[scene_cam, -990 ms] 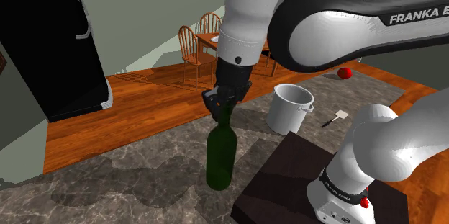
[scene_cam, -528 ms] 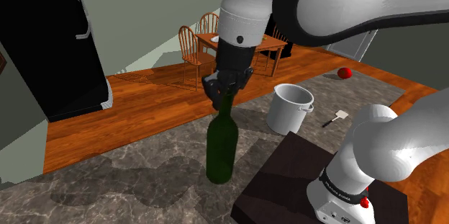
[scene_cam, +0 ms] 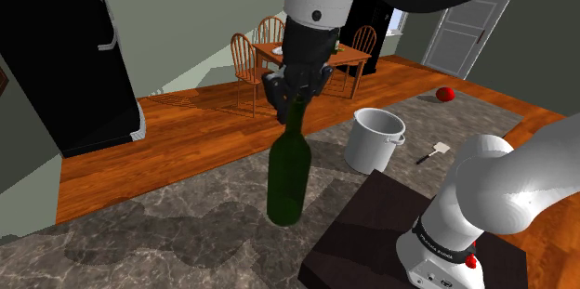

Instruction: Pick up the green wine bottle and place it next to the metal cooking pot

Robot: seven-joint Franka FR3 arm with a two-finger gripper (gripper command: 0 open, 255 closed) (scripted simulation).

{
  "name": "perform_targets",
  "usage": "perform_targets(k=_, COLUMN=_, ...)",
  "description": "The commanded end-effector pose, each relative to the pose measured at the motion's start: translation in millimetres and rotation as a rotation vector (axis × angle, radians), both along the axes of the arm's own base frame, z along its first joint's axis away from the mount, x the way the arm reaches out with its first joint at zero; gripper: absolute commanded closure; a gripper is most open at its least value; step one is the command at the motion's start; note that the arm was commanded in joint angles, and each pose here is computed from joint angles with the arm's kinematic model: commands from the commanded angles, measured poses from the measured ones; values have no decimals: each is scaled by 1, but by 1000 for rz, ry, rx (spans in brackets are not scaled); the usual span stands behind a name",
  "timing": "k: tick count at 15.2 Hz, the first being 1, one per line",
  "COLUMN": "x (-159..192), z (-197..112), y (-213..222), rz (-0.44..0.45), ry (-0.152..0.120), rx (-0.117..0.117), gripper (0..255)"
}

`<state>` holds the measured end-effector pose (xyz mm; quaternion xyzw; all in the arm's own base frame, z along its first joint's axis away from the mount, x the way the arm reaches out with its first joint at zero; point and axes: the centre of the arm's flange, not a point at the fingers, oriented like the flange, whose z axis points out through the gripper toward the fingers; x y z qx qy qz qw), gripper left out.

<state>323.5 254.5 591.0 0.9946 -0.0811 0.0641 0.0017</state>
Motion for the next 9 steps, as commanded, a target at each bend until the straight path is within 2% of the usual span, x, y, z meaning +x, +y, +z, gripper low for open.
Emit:
perform_targets(k=1, x=0, z=11, y=0, rz=0, ry=0, rx=0, gripper=255)
perform_targets(k=9, x=0, z=54, y=0, rz=0, ry=0, rx=0, gripper=255)
